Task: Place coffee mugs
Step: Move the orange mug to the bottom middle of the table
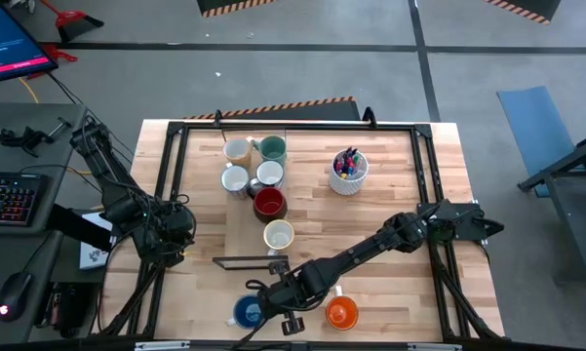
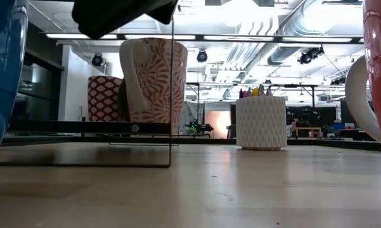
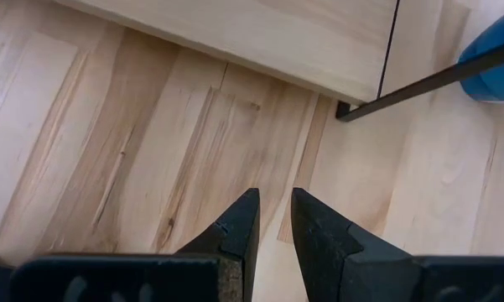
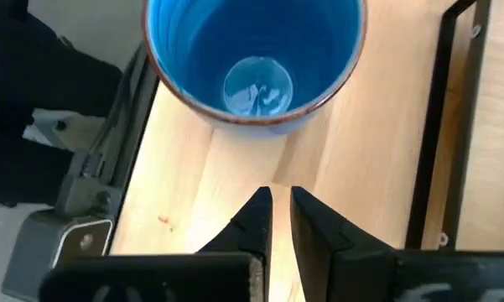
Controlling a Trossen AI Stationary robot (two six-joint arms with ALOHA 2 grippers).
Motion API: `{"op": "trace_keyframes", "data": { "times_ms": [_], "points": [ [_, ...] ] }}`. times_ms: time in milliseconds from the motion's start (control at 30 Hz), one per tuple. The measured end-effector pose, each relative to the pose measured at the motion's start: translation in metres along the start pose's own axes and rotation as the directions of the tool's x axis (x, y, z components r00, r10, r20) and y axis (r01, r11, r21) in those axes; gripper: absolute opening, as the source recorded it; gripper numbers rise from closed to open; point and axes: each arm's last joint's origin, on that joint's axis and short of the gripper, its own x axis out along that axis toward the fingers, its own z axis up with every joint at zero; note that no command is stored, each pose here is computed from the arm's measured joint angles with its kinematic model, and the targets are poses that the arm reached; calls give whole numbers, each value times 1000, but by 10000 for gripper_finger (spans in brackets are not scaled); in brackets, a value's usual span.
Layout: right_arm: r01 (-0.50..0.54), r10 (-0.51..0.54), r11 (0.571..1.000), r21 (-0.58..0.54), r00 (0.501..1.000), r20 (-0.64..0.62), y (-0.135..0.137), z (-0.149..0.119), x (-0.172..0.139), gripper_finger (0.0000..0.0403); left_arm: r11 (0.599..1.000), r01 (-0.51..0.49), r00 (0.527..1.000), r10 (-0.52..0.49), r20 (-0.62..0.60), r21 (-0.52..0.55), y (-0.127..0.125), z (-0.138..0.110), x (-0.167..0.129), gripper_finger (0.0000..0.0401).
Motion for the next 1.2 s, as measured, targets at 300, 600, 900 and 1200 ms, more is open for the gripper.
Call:
{"op": "trace_keyframes", "data": {
  "times_ms": [300, 600, 900, 1200],
  "points": [
    [-95, 99, 994, -47, 991, 93, 16, 8, -8, 26, 1000, -2, 1000, 2, 1, 8, 0, 0, 0, 62],
    [-131, 131, 991, -21, 991, 22, 46, -6, -41, 26, 1000, -4, 1000, 4, 9, 8, 0, 0, 0, 62],
    [51, 10, 967, 251, 972, -235, 79, -47, -75, 26, 1000, -5, 1000, 5, 11, 8, 0, 0, 0, 62],
    [253, -79, 884, 393, 909, -409, 105, -80, -87, 66, 1000, -6, 1000, 6, 15, 7, 0, 0, 0, 62]
  ]
}}
